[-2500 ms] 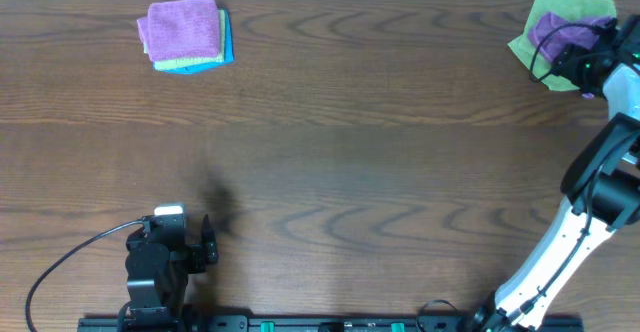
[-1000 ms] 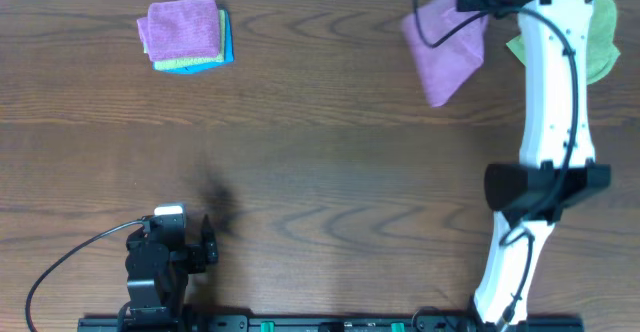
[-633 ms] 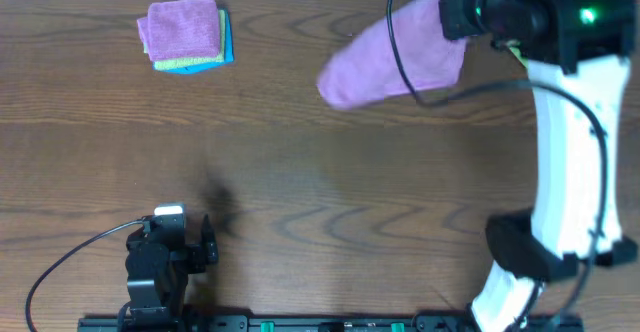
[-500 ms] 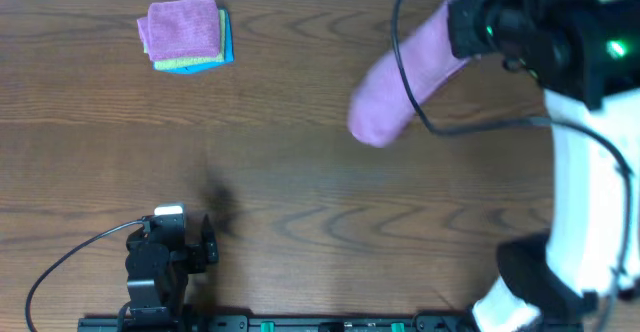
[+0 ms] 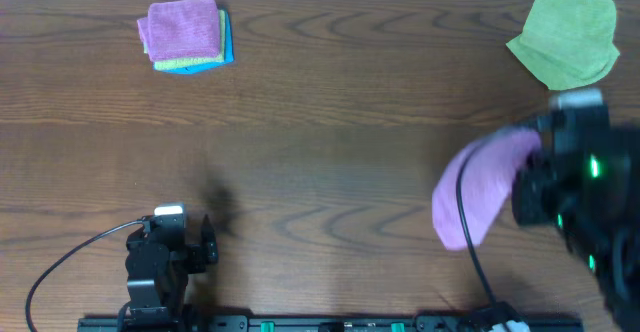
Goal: Fold the cloth
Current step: 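Grasp the purple cloth with the right gripper and drag it toward center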
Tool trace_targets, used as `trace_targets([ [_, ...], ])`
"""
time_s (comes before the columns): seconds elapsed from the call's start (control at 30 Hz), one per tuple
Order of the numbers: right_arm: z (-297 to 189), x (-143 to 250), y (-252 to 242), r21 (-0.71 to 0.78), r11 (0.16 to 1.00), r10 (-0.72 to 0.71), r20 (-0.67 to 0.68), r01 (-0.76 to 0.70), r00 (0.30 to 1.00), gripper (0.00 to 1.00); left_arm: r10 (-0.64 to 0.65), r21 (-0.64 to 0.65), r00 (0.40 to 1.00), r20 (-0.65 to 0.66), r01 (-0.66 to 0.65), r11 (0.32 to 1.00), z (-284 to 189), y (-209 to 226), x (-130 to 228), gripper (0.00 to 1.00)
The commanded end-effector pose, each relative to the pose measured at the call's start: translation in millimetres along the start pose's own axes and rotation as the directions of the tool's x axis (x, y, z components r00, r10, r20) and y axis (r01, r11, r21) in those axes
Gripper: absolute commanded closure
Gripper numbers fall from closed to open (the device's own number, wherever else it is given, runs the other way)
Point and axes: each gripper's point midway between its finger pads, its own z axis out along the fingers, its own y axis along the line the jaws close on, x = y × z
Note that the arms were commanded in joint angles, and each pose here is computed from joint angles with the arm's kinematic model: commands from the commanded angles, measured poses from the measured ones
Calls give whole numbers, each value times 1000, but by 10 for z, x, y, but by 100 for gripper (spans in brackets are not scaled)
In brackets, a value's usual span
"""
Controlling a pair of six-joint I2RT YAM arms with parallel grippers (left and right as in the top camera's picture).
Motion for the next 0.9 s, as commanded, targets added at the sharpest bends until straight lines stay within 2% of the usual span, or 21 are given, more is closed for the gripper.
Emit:
trace_targets([
  [0.0, 186, 154, 90, -27, 1000, 16, -47, -17, 999, 98, 5, -13, 1000, -18, -6, 1000, 11, 23, 58, 5],
  [0.1, 463, 69, 304, -108, 994, 8, -56, -15, 998, 98, 5, -13, 1000, -18, -5, 1000, 11, 23, 58, 5],
  [0.23, 1088, -433, 735, -249, 968, -17, 1, 16, 1000, 98, 5, -13, 1000, -18, -5, 1000, 11, 23, 58, 5],
  [0.3, 1423, -505, 884, -282, 959, -27, -49, 12, 998, 99, 5, -13, 1000, -18, -6, 1000, 12, 23, 60, 5],
  [0.33, 1573, -434, 942, -293, 956, -42, -119, 5, 992, 99, 5, -13, 1000, -18, -6, 1000, 11, 23, 58, 5],
  [0.37, 1679, -352, 963, -290, 957, -54, -179, 0, 982, 75, 5, -13, 1000, -18, -6, 1000, 11, 23, 58, 5],
  [0.43, 1829, -238, 985, -282, 959, -70, -261, -6, 963, 16, 5, -13, 1000, -18, -6, 1000, 11, 23, 58, 5],
  [0.47, 1852, -205, 984, -278, 960, -76, -284, -6, 956, 1, 5, -13, 1000, -18, -5, 1000, 12, 23, 60, 5],
  [0.67, 1717, -70, 674, -138, 989, -101, -340, 57, 935, 1, 5, -13, 1000, -18, -6, 1000, 11, 23, 58, 5],
  [0.73, 1664, -16, 652, -135, 989, -103, -359, 58, 928, 2, 5, -13, 1000, -18, -5, 1000, 12, 23, 60, 5],
  [0.8, 1643, 74, 639, -134, 989, -110, -392, 61, 913, 17, 5, -13, 1000, -18, -5, 1000, 11, 23, 58, 5],
  [0.87, 1692, 204, 638, -127, 990, -103, -427, 53, 898, 47, 5, -13, 1000, -18, -6, 1000, 12, 23, 60, 5],
])
